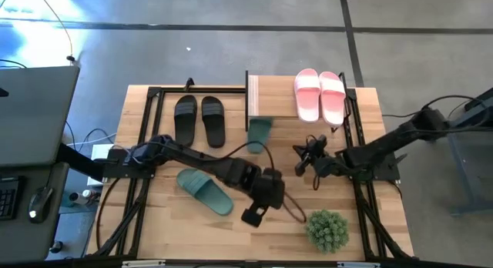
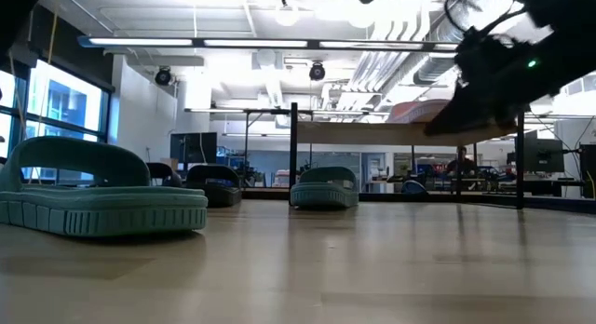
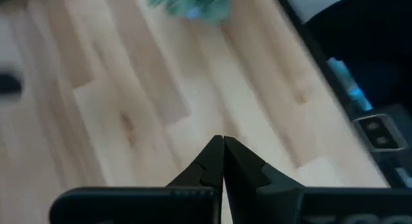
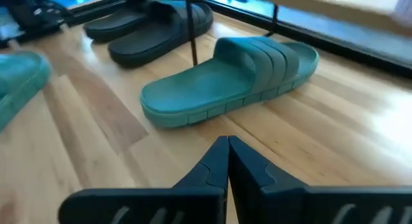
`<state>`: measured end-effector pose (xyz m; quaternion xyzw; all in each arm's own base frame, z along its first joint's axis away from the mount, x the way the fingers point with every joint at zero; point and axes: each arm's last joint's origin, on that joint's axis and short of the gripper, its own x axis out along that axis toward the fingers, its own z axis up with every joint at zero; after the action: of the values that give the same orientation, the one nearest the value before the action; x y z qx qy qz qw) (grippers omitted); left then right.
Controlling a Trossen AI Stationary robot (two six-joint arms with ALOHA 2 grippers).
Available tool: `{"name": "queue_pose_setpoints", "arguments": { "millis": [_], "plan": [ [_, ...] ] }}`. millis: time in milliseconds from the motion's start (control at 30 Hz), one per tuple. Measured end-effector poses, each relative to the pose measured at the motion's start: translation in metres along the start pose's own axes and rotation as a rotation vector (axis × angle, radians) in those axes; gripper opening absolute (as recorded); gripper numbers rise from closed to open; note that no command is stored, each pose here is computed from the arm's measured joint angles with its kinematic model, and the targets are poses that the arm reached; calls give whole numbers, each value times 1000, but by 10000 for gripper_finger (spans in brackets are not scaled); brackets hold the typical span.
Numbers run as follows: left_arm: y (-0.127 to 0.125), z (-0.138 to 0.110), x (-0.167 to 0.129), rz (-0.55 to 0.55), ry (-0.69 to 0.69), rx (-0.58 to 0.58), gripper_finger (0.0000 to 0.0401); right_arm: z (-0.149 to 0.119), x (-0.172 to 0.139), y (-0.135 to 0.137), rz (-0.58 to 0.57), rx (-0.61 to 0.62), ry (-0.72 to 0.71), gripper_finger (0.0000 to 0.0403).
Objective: Pick and place slides into the shelf
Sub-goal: Put the bottom green slipper under the shelf
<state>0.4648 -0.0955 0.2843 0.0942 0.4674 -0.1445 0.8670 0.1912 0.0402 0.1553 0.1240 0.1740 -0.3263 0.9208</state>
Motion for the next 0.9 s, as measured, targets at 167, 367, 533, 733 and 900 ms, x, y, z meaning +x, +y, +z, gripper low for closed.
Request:
{"name": "queue_pose_setpoints", "arguments": {
  "millis": [167, 367, 533, 733, 900],
  "plan": [
    [-19, 9, -4, -74, -84, 52, 0, -9, 22, 9, -13, 57, -32, 0],
    [-41, 19, 9, -263, -274, 120, 0, -22, 45, 10, -15, 7, 2, 0],
    [-41, 23, 24, -266, -430, 111, 0, -26, 55, 4, -51, 19, 15, 0],
    [-26, 9, 51, -276, -552, 52, 0, -25, 62, 4, -38, 26, -7, 0],
    [6, -19, 53, -225, -487, -64, 0, -22, 64, 2, -46, 46, -20, 0]
  ]
}}
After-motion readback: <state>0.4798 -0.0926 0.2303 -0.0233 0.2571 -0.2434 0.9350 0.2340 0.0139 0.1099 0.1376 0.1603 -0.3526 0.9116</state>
